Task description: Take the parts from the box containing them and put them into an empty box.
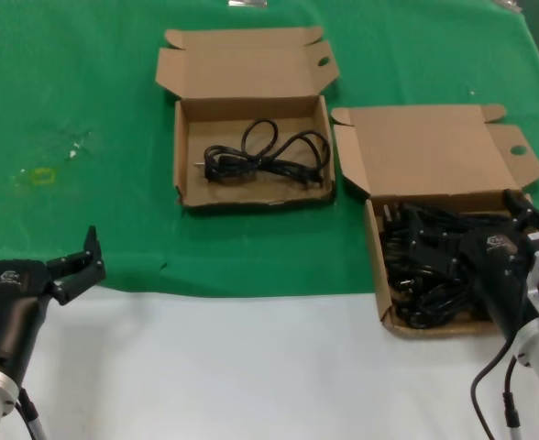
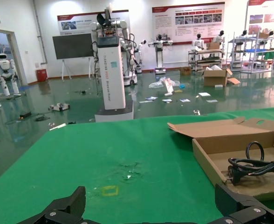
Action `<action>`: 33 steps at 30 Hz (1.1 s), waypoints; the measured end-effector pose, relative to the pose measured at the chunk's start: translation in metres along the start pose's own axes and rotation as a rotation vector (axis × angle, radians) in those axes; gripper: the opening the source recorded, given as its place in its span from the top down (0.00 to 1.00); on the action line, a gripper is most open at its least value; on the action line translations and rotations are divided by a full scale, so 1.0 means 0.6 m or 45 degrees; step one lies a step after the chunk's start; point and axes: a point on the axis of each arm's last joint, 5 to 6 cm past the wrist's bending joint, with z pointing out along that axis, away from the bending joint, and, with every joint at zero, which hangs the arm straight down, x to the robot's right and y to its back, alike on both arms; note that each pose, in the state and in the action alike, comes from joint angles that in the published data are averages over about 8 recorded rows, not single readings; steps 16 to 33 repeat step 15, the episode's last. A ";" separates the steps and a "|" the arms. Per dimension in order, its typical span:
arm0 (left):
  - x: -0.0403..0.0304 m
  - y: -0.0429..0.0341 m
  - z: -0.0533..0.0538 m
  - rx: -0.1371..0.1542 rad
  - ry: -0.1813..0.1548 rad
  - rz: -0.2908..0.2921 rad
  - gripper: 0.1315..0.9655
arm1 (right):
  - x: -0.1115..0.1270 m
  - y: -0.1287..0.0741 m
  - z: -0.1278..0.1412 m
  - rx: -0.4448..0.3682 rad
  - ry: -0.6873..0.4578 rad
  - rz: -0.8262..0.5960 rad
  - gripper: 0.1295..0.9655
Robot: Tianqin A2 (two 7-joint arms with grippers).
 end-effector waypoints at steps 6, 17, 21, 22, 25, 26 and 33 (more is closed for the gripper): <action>0.000 0.000 0.000 0.000 0.000 0.000 0.00 | 0.000 0.000 0.000 0.000 0.000 0.000 0.00; 0.000 0.000 0.000 0.000 0.000 0.000 0.00 | 0.000 0.000 0.000 0.000 0.000 0.000 0.00; 0.000 0.000 0.000 0.000 0.000 0.000 0.00 | 0.000 0.000 0.000 0.000 0.000 0.000 0.00; 0.000 0.000 0.000 0.000 0.000 0.000 0.00 | 0.000 0.000 0.000 0.000 0.000 0.000 0.00; 0.000 0.000 0.000 0.000 0.000 0.000 0.00 | 0.000 0.000 0.000 0.000 0.000 0.000 0.00; 0.000 0.000 0.000 0.000 0.000 0.000 0.00 | 0.000 0.000 0.000 0.000 0.000 0.000 0.00; 0.000 0.000 0.000 0.000 0.000 0.000 0.00 | 0.000 0.000 0.000 0.000 0.000 0.000 0.00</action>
